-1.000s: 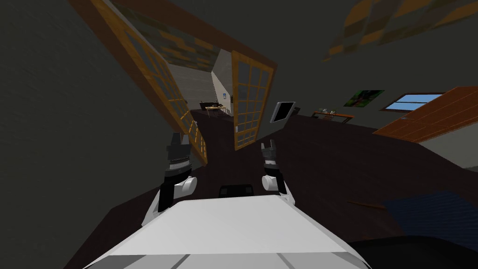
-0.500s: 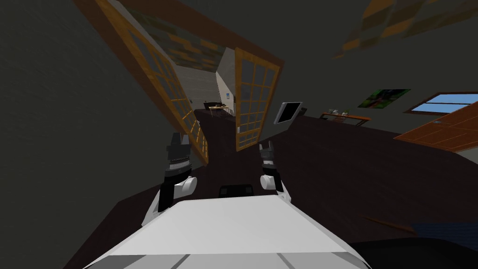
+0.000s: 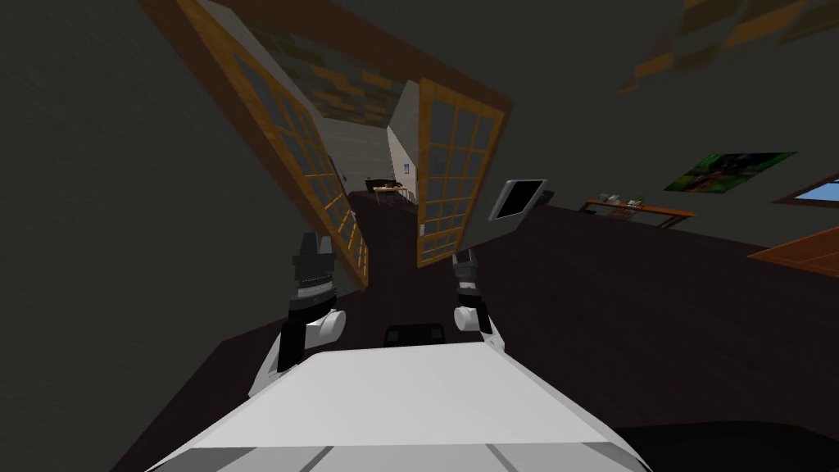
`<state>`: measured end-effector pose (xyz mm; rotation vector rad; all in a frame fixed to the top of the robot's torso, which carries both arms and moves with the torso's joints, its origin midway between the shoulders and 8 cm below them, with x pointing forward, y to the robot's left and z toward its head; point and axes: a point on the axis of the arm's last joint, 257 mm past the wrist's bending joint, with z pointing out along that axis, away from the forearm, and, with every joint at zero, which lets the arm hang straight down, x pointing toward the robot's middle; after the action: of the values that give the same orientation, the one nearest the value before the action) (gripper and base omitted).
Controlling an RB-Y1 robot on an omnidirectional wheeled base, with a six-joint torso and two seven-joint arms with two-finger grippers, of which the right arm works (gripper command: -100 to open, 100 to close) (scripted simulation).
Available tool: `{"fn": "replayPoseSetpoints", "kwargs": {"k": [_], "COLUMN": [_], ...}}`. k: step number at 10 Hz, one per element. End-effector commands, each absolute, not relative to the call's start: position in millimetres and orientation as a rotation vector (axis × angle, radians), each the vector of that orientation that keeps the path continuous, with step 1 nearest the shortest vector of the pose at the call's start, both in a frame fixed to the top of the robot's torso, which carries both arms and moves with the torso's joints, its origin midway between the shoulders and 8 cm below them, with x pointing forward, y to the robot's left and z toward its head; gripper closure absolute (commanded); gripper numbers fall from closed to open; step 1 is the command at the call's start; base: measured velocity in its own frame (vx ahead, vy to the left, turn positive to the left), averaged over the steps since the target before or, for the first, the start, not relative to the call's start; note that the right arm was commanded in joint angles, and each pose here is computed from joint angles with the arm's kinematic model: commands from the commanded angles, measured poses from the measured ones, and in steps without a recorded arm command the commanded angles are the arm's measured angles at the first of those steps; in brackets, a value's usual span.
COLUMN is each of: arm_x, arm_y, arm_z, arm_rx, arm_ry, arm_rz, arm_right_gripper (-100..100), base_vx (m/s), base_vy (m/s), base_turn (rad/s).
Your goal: Push the door open
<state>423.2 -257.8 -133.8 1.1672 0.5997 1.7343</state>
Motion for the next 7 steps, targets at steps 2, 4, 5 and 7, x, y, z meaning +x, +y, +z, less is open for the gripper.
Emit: {"fn": "replayPoseSetpoints", "kwargs": {"k": [2,4,5,7], "arm_x": [428.0,431.5,433.2,436.6], "arm_y": [-255.3,-254.1,-253.5,-252.2], "arm_z": [-148.0,-158.5,-164.0,-175.1], "arm_rx": [1.214,1.250,1.270,1.308], "arm_ry": [0.575,0.555,0.544,0.521], "arm_rz": [1.775,1.804,1.818,1.846], "arm_right_gripper": [-100,-100,-100,-100], "base_vx": [0.084,0.098,0.084,0.084], "base_vy": [-0.047,-0.061,-0.062,-0.054], "base_turn": [0.115,0.114,0.153,0.125]}}
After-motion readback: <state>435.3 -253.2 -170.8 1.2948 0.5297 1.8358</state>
